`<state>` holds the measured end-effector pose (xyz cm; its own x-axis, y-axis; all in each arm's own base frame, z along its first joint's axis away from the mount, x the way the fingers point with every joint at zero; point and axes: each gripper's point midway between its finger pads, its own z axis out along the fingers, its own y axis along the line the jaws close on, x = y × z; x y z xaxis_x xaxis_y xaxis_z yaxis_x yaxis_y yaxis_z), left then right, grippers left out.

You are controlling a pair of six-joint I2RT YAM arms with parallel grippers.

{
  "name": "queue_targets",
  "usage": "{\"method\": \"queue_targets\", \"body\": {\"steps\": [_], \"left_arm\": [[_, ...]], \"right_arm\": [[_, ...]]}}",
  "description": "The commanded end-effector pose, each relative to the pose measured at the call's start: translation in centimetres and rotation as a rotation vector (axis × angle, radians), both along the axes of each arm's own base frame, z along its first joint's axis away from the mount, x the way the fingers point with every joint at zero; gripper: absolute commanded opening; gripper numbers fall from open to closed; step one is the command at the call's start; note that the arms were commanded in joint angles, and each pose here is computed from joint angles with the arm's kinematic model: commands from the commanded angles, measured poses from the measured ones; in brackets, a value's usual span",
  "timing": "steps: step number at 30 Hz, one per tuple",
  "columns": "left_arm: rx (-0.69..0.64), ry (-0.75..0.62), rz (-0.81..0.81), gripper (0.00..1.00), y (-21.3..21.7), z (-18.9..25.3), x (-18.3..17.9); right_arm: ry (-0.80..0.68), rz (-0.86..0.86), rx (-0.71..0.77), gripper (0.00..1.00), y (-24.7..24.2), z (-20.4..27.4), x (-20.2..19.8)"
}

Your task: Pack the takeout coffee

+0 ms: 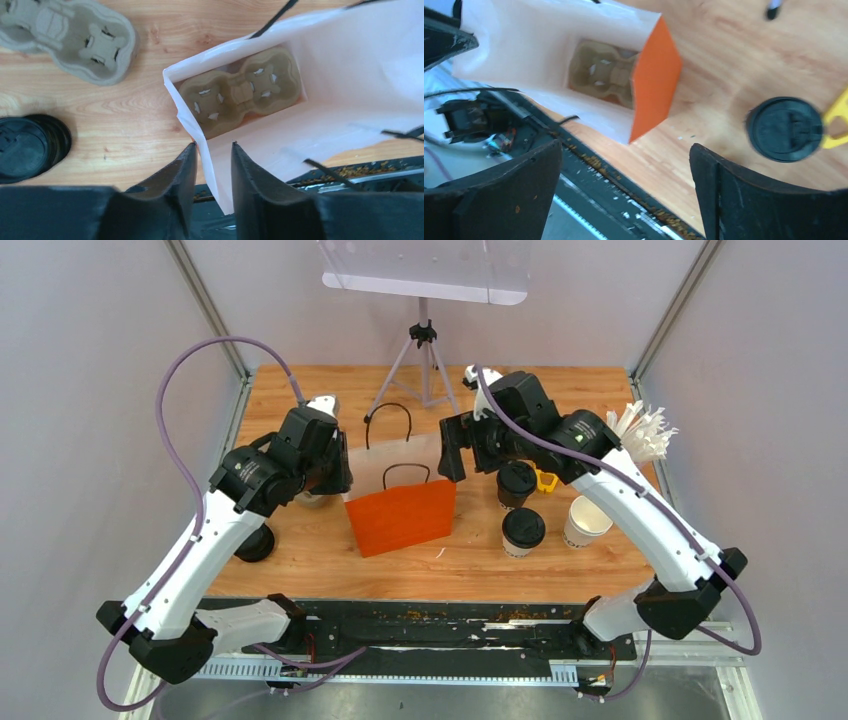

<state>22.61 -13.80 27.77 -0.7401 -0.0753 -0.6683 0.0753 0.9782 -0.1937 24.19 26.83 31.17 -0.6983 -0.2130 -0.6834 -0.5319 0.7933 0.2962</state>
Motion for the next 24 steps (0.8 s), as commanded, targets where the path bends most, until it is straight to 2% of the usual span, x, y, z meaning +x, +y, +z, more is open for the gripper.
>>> {"method": "queue_targets", "body": {"steps": [1, 4, 8, 13, 20, 24], "left_arm": [[-0.016, -0.056, -0.020, 0.46, -0.1, 2.1, 0.4], [0.006, -0.061, 0.017, 0.59, 0.7, 2.6, 0.4], [0.015, -0.075, 0.068, 0.76, 2.0, 3.5, 0.0], [0.010, -0.070, 0.065, 0.98, 2.7, 4.0, -1.3], [-0.016, -0.020, 0.023, 1.00, 2.7, 2.4, -3.2], [-0.029, 0.015, -0.010, 1.00, 2.3, 1.7, -3.9]], "right_arm": [[-0.242, -0.140, -0.023, 1.00, -4.0, 4.1, 2.1], [-0.255, -0.192, -0.053, 1.00, -5.9, 3.6, 2.1], [-0.182, -0.240, -0.173, 0.99, -9.1, 0.3, 1.8], [-0.101, -0.198, -0.300, 0.96, -12.6, -4.4, 1.8], [-0.118, -0.165, -0.320, 1.00, -15.3, -8.1, 5.4], [-0.097, -0.094, -0.304, 0.99, -14.8, -9.4, 7.3]]}}
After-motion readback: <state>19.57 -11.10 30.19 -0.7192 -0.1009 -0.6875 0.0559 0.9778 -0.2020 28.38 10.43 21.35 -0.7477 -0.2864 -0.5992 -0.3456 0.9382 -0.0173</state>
